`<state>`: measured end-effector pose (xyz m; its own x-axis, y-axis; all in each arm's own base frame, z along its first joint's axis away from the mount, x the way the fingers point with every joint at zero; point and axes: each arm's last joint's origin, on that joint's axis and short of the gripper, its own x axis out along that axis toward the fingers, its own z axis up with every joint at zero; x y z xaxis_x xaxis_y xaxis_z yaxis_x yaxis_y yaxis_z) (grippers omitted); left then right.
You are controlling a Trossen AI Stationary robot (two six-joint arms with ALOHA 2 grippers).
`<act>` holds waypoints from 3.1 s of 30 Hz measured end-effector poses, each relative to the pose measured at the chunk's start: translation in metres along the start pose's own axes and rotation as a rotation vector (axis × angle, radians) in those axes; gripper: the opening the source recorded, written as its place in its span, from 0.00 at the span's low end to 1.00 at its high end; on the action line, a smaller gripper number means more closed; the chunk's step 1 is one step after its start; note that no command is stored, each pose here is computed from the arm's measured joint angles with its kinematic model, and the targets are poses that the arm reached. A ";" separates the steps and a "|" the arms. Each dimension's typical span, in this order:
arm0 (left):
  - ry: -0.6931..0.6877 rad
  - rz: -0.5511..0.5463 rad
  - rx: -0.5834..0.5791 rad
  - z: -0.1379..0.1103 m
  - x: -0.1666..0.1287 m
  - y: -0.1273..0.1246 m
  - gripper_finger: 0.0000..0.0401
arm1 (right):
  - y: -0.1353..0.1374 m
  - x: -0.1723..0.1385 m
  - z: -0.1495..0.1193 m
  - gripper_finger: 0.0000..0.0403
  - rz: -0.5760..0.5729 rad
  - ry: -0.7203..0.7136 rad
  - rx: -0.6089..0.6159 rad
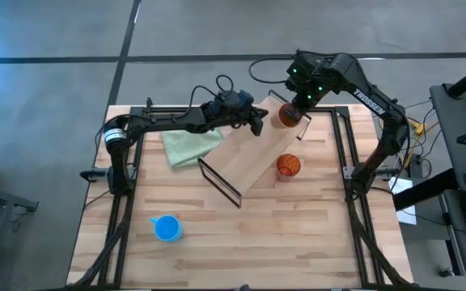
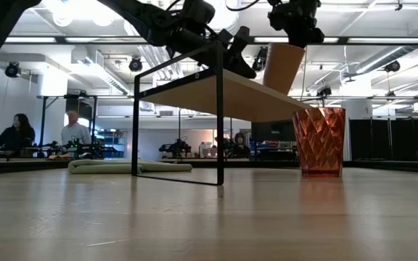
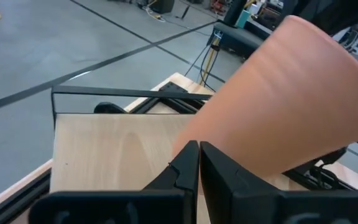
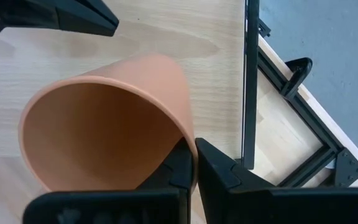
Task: Stack small to large cups/mugs on shelf
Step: Put the brown cup on the shelf
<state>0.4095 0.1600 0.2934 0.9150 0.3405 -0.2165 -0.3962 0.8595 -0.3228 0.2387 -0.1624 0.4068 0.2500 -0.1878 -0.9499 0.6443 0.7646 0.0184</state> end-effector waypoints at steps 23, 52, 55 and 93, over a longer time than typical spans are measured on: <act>0.038 -0.126 -0.053 -0.022 0.021 0.003 0.00 | 0.002 0.000 0.001 0.02 0.052 -0.012 -0.002; 0.022 -0.140 -0.051 -0.023 0.025 0.003 0.00 | 0.000 0.019 0.013 0.02 -0.010 0.023 -0.136; 0.019 -0.141 -0.051 -0.021 0.025 0.003 0.00 | -0.001 0.019 0.013 0.02 -0.019 0.023 -0.136; 0.014 -0.151 -0.049 -0.016 0.025 0.003 0.00 | -0.005 0.012 0.015 0.02 -0.022 -0.003 -0.165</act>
<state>0.4300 0.1644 0.2722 0.9635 0.2033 -0.1743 -0.2577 0.8807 -0.3973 0.2494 -0.1776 0.3998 0.2395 -0.2071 -0.9486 0.5219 0.8513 -0.0541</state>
